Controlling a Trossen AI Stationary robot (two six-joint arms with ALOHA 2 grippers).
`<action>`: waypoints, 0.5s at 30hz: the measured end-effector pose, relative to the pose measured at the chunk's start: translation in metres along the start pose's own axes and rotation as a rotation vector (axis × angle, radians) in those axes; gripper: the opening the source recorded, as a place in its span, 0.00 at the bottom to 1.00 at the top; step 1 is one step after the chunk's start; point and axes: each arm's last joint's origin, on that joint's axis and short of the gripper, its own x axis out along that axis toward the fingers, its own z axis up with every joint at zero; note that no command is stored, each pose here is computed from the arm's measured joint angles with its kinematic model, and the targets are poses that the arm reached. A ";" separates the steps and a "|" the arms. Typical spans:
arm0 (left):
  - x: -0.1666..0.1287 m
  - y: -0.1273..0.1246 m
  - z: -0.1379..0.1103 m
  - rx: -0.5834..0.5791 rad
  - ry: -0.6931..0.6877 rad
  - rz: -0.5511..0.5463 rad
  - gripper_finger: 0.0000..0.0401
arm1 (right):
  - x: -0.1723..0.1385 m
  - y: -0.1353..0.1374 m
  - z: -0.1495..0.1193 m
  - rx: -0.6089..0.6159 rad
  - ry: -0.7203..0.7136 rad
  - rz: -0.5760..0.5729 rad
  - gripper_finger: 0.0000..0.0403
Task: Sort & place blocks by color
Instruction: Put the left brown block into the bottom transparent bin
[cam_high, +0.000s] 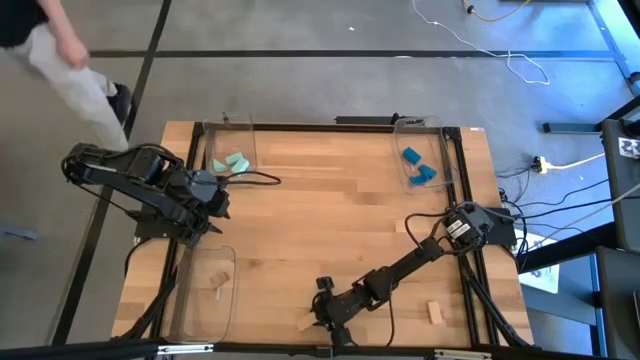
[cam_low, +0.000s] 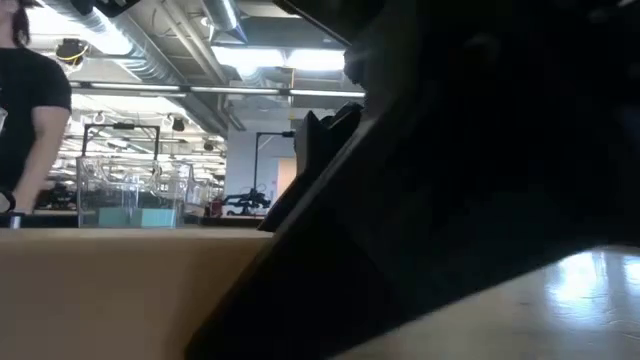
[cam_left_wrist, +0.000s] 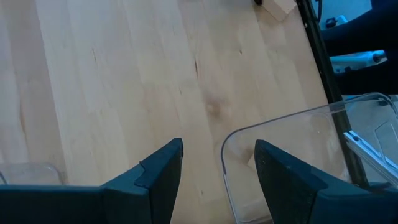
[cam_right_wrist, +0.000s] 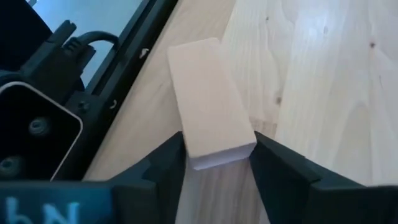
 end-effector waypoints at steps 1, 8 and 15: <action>0.000 0.000 0.000 0.000 0.000 0.001 0.48 | 0.000 -0.001 0.000 0.002 0.000 -0.001 0.42; 0.000 0.001 0.000 -0.023 -0.002 0.026 0.48 | 0.001 -0.010 0.003 0.003 0.005 0.018 0.32; 0.000 0.001 0.000 -0.029 -0.002 0.026 0.48 | 0.000 -0.027 0.007 -0.063 0.024 -0.018 0.32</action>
